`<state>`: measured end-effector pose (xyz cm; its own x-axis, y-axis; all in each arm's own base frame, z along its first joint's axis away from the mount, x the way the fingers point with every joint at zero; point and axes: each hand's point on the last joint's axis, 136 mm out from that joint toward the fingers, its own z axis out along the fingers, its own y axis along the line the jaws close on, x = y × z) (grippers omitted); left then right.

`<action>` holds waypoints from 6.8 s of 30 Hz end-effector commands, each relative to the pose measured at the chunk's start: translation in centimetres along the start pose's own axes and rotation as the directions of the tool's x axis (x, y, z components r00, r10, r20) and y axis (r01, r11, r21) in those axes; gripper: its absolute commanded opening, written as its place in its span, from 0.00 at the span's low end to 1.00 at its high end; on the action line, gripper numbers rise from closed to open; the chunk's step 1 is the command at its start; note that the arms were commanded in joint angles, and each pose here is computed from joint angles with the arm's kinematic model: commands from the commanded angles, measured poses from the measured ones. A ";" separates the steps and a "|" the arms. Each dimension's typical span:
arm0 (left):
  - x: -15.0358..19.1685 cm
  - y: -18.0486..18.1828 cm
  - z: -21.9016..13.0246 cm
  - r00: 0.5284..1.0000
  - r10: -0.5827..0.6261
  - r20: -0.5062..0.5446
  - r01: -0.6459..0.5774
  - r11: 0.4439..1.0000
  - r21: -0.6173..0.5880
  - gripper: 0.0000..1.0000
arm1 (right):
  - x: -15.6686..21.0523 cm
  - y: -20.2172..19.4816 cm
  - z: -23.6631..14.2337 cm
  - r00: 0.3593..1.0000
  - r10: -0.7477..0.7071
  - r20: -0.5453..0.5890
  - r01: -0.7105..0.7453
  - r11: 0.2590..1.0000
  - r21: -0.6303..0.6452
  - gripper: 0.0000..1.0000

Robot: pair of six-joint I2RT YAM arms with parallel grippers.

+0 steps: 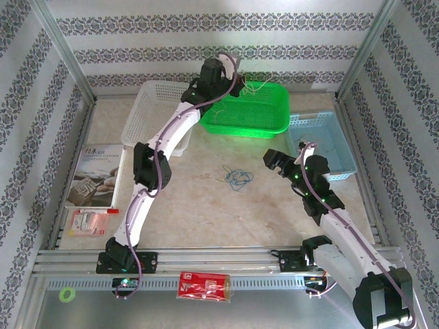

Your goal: Untangle the cables

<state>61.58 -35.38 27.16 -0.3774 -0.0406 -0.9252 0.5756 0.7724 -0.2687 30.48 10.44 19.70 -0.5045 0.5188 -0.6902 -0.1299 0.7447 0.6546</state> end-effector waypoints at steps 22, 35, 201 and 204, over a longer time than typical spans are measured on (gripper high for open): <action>-0.4 -0.5 -3.5 0.993 -0.012 -0.117 0.012 1.000 -0.002 0.86 | 1.0 0.2 1.6 0.988 0.014 -0.155 -0.020 0.999 -0.035 0.80; -0.3 -4.3 -13.2 0.985 -0.153 -0.074 0.156 0.987 0.037 0.87 | 6.5 -0.1 3.2 0.932 -0.027 -0.360 0.026 1.000 -0.009 0.62; 6.9 -18.3 -21.4 0.866 -0.483 -0.131 0.490 0.765 0.418 0.00 | 6.6 10.2 4.2 0.940 -0.341 -0.028 0.316 0.898 -0.307 0.77; 6.4 -18.5 -21.5 0.851 -0.507 -0.133 0.511 0.742 0.434 0.00 | 6.3 10.1 5.5 0.943 -0.332 -0.010 0.316 0.905 -0.287 0.77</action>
<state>33.18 -35.97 27.78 -0.7362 -0.2770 -0.6175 0.5117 0.3693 -0.7757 29.12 23.08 18.09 -0.5278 0.2012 -0.8252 -0.5057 0.7061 0.4956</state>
